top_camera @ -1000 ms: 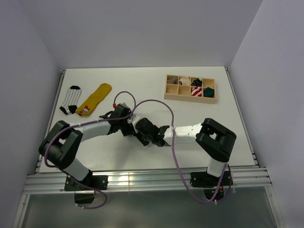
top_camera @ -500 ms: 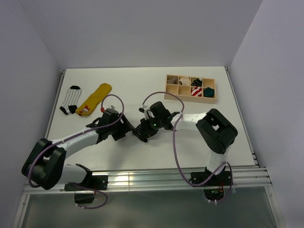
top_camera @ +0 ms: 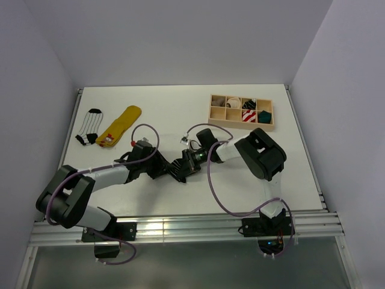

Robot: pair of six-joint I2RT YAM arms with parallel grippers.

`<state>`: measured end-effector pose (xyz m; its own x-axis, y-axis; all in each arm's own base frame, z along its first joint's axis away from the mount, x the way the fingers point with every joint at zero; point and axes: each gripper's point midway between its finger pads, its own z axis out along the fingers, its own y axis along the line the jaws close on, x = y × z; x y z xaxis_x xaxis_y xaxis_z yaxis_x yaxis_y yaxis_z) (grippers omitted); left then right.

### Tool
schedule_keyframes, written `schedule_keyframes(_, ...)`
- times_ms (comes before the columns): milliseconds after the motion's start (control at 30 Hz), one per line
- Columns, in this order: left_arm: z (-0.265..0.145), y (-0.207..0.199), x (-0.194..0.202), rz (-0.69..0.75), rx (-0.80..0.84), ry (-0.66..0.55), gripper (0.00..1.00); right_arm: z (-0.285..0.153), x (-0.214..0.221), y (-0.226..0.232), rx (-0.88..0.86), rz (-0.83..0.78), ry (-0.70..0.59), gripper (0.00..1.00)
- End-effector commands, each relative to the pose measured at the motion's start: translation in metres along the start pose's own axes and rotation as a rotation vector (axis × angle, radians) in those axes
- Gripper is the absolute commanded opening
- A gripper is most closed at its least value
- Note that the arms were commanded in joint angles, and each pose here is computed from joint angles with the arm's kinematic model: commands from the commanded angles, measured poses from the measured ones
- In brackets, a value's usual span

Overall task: Roll the socks
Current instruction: Roll the sock at the center of the board.

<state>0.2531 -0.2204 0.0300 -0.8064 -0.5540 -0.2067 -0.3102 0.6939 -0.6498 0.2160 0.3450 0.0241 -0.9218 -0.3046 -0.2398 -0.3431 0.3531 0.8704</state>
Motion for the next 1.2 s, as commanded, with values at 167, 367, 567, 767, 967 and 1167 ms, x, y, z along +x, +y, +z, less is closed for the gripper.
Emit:
schedule_keyframes(167,0.02,0.028,0.01,-0.01,-0.121,0.037,0.35,-0.003,-0.011,-0.002,0.002,-0.008,-0.018,0.04)
schedule_keyframes(367,0.025,0.042,0.011,0.013,-0.203,0.05,0.21,-0.02,-0.023,0.009,0.159,-0.143,-0.091,0.24)
schedule_keyframes(567,0.027,0.036,0.007,0.067,-0.224,0.071,0.2,-0.046,-0.043,0.012,0.51,-0.362,-0.27,0.43)
schedule_keyframes(767,0.027,0.032,0.006,0.103,-0.243,0.095,0.2,-0.046,-0.038,0.026,0.745,-0.588,-0.377,0.48)
schedule_keyframes(967,0.028,0.03,0.008,0.105,-0.247,0.113,0.2,-0.03,-0.027,0.034,0.859,-0.709,-0.39,0.47)
schedule_keyframes(1167,0.027,0.027,0.007,0.107,-0.242,0.115,0.2,-0.013,-0.021,0.027,0.889,-0.742,-0.358,0.45)
